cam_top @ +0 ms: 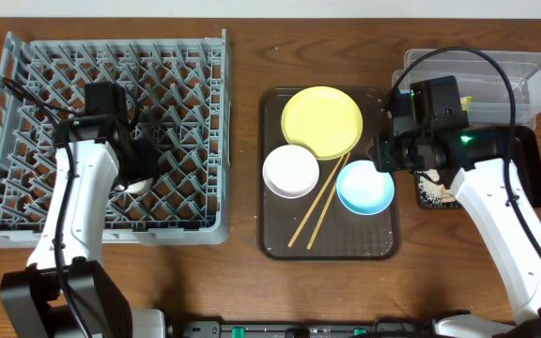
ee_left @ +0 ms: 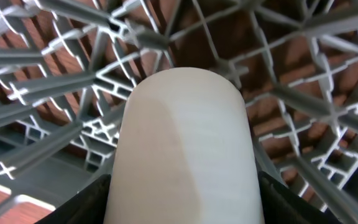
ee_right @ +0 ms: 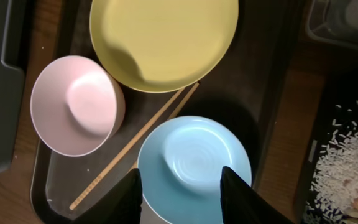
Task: Sort waste into correct bins and load items into the dishwasher rack
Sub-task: 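Carry the white bowl with the left gripper and place it in the rack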
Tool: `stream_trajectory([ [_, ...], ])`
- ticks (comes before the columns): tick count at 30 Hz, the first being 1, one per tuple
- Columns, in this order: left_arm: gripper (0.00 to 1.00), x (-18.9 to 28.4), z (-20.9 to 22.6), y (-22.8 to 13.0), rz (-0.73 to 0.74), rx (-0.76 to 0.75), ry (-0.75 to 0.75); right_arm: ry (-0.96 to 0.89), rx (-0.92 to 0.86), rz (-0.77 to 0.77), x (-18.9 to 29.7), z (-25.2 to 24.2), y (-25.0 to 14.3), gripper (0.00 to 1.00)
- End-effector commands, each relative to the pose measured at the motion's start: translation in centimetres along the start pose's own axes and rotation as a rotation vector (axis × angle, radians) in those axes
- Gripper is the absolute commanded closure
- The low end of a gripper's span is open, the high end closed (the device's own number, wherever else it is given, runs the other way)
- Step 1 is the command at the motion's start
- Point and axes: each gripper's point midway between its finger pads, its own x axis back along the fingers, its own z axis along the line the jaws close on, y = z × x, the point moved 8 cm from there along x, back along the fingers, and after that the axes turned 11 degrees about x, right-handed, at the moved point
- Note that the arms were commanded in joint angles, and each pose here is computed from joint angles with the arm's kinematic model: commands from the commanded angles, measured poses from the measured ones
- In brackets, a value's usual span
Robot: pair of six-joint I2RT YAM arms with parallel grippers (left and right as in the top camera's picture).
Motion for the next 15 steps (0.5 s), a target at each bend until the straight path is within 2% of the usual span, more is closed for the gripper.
stream_trajectory([
  [1, 0.67, -0.8, 0.2, -0.6, 0.046, 0.0, 0.011, -0.017, -0.007, -0.017, 0.6, -0.2, 0.1, 0.61],
  [5, 0.91, -0.8, 0.2, -0.6, 0.048, 0.0, 0.012, -0.019, -0.008, -0.018, 0.7, -0.3, 0.1, 0.61],
  [6, 0.93, -0.8, 0.2, -0.6, 0.048, 0.0, 0.012, -0.018, -0.005, -0.018, 0.7, -0.3, 0.1, 0.6],
  [10, 0.93, -0.6, 0.2, -1.0, 0.073, 0.0, 0.002, -0.019, -0.006, -0.017, 0.6, -0.3, 0.1, 0.61],
  [12, 0.9, -0.6, 0.0, -1.5, 0.112, -0.002, -0.026, -0.02, -0.009, -0.016, 0.7, -0.4, 0.0, 0.6],
  [13, 0.84, -0.6, 0.1, -1.7, 0.124, -0.002, -0.027, -0.02, -0.01, -0.014, 0.7, -0.4, 0.0, 0.6],
  [14, 0.7, -0.6, 0.1, -1.8, 0.13, -0.003, -0.024, -0.02, -0.01, -0.014, 0.7, -0.4, 0.0, 0.6],
  [15, 0.6, -0.6, 0.1, -1.8, 0.13, -0.003, -0.023, -0.02, -0.01, -0.012, 0.7, -0.4, 0.0, 0.6],
])
